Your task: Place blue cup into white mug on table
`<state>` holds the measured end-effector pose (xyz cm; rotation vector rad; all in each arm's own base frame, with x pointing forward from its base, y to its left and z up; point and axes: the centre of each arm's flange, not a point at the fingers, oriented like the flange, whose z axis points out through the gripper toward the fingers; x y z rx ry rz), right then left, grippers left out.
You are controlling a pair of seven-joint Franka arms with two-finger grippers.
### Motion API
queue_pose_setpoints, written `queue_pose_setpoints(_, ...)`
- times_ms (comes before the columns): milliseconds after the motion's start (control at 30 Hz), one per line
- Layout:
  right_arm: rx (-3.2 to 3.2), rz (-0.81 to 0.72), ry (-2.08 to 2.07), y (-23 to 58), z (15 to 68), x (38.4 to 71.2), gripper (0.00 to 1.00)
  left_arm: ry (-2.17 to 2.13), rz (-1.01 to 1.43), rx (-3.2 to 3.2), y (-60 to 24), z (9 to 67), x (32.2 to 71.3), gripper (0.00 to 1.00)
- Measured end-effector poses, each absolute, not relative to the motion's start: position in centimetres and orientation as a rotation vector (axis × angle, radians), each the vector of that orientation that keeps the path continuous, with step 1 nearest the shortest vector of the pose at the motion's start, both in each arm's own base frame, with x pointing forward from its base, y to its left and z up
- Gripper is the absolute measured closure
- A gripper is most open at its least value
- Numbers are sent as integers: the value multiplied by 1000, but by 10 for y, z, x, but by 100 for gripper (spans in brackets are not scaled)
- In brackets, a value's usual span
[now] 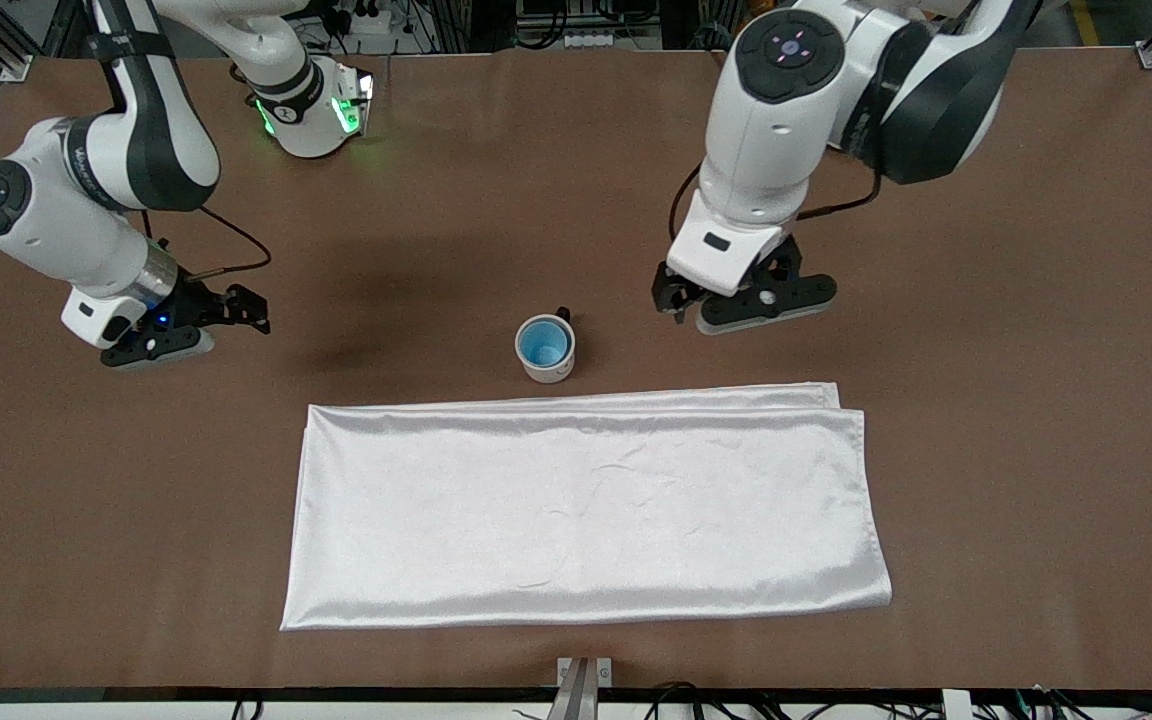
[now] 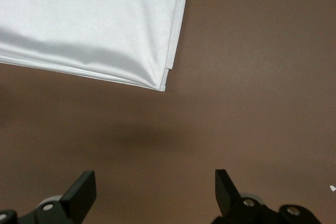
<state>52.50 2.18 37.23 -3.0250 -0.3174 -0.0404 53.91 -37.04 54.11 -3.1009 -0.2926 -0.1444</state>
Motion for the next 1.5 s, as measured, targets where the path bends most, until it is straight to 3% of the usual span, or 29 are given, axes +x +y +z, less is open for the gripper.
queue_pose_setpoints(233, -3035, -74, -340, 21, 391, 535, 0, -215, -174, -3092, -302, 572, 563, 0)
queue_pose_setpoints(800, -3104, 87, -431, 9, 443, 545, 0, -97, -101, -3115, -139, 610, 594, 0)
queue_pose_setpoints(1167, -3116, 167, -433, 5, 529, 546, 0, -34, -62, -3114, -92, 621, 590, 0)
queue_pose_setpoints(1500, -3122, 105, -427, 4, 588, 546, 0, -18, 3, -3103, -45, 616, 591, 0)
